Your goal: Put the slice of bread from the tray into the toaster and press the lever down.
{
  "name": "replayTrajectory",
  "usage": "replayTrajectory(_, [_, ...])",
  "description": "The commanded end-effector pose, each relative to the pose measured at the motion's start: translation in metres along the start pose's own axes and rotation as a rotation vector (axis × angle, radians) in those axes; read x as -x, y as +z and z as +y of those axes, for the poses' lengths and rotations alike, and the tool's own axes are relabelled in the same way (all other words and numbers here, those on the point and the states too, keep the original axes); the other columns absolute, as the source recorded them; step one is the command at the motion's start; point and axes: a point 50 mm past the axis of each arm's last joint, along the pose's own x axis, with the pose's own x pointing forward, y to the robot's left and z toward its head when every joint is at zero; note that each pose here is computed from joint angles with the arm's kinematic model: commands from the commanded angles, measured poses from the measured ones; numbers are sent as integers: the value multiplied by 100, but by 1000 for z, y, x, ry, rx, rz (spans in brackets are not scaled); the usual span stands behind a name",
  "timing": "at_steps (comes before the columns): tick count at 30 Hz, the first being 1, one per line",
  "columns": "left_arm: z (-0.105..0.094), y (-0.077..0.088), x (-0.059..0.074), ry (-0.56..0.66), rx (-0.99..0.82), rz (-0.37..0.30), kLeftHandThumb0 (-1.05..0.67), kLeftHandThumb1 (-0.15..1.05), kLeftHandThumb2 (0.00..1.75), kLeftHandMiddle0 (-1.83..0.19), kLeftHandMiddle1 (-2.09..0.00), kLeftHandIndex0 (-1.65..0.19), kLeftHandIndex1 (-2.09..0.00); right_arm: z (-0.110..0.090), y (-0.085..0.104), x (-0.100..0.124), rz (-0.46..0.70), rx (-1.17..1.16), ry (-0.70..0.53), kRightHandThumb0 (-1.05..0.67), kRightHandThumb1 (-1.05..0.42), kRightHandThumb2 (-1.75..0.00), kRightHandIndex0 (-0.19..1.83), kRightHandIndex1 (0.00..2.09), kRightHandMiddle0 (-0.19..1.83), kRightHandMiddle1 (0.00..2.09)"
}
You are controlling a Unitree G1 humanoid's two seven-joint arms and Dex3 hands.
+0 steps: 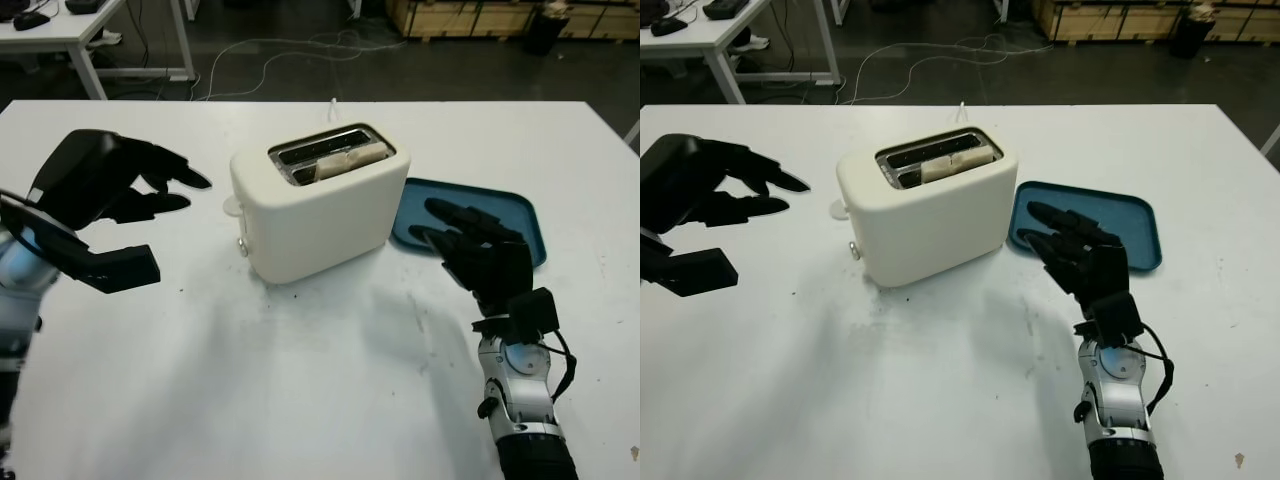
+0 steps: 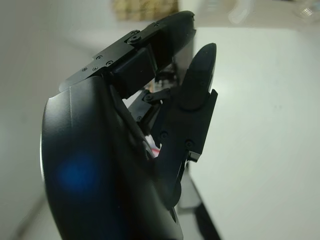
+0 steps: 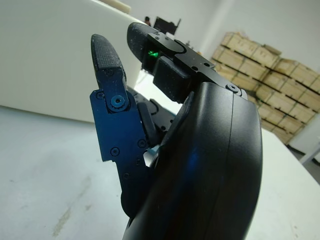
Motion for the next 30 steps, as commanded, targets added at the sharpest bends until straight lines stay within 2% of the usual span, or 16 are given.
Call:
replayTrajectory(1, [4,2,-7,-39,-48,-30,-36,85,0,-102,-106,-123,-12,1,0,-4,5,-7,2,-47,-87,0,111,5,101,0])
replayTrajectory(4, [6,3,-16,-62,-90,-45,-36,82,0,-110,-93,-127,-9,1,1,-4,1,0,8,-46,-87,0,111,5,101,0])
replayTrajectory(11, [2,1,-31,-105,-120,-71,-31,79,0,-118,-85,-132,-6,2,0,-4,0,-5,8,-46,-87,0,111,4,102,0])
replayTrajectory(17, [-1,-4,-38,-104,-116,-79,-28,78,0,-115,-101,-135,-5,3,-1,-3,15,4,10,-46,-86,0,110,3,102,0])
replayTrajectory(23, [-3,-8,-40,-133,-122,-80,-26,72,0,-107,-126,-136,-2,3,-1,-3,16,10,11,-47,-87,0,110,2,102,0])
replayTrajectory(26, [-4,-10,-41,-147,-114,-71,-25,74,0,-100,-141,-133,-1,4,-2,-2,20,9,12,-47,-86,0,110,2,101,0])
replayTrajectory(30, [-7,-10,-41,-146,-104,-73,-25,77,1,-96,-144,-128,0,4,-2,-2,25,19,14,-48,-86,0,110,2,101,0])
